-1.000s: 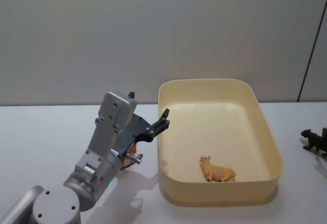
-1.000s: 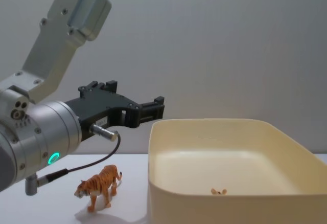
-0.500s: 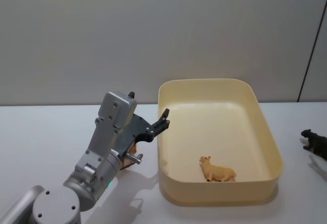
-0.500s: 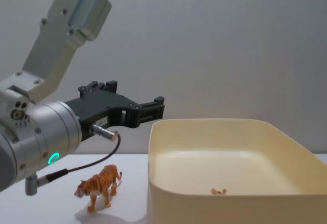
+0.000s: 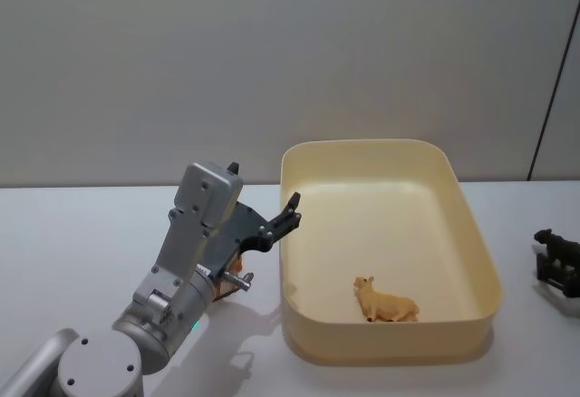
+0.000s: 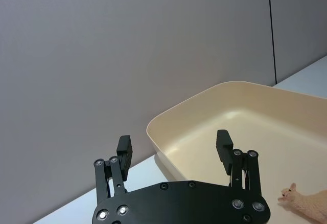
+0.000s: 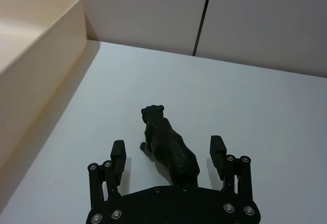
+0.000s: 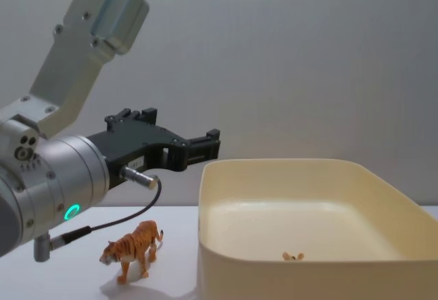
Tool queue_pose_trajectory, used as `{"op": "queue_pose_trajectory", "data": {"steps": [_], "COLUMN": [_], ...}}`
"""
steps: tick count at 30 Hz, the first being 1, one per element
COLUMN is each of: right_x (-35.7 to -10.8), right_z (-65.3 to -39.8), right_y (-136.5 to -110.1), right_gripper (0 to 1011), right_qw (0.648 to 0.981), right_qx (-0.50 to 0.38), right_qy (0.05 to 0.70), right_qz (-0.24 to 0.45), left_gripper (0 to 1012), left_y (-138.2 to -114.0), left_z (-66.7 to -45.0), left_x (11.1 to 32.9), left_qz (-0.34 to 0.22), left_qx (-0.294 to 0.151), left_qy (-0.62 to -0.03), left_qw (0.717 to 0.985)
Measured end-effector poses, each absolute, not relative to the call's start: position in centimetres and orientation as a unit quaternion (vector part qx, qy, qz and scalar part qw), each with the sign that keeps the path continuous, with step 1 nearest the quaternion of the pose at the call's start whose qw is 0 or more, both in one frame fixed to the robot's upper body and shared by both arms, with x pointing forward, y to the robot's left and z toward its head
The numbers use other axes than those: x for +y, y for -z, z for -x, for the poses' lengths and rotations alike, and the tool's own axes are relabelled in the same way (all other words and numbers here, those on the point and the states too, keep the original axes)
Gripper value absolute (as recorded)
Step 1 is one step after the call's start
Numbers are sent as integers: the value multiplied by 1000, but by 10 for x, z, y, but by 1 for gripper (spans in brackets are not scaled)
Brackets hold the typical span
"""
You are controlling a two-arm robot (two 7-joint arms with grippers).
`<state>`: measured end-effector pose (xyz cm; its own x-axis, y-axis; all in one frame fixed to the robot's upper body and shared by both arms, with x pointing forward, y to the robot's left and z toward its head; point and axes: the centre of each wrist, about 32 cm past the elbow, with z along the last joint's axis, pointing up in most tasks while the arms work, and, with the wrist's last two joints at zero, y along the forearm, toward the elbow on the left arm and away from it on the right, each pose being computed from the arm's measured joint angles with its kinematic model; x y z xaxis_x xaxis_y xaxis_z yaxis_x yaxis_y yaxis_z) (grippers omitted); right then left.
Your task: Pick up the toy alternately with two hands and place it into the central storage box.
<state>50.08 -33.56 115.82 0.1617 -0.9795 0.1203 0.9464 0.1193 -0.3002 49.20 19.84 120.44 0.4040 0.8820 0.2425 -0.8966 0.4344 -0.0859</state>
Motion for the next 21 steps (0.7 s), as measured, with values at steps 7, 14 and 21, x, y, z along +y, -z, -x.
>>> {"op": "queue_pose_trajectory", "data": {"steps": [7, 14, 21], "right_x": [-334, -332, -332], "right_z": [-503, -505, -506], "right_y": [-1155, -1154, -1153], "right_gripper": [965, 794, 589], "right_qw": [747, 748, 748], "right_qx": [55, 56, 56], "right_qy": [643, 642, 641], "right_qz": [158, 160, 161], "left_gripper": [1001, 1001, 1001], "left_y": [-1204, -1204, -1204], "left_z": [-492, -492, -492], "left_x": [198, 198, 198], "left_qz": [-29, -29, -29], "left_qx": [-126, -126, -126], "left_qy": [-531, -531, -531], "left_qw": [837, 837, 837]}}
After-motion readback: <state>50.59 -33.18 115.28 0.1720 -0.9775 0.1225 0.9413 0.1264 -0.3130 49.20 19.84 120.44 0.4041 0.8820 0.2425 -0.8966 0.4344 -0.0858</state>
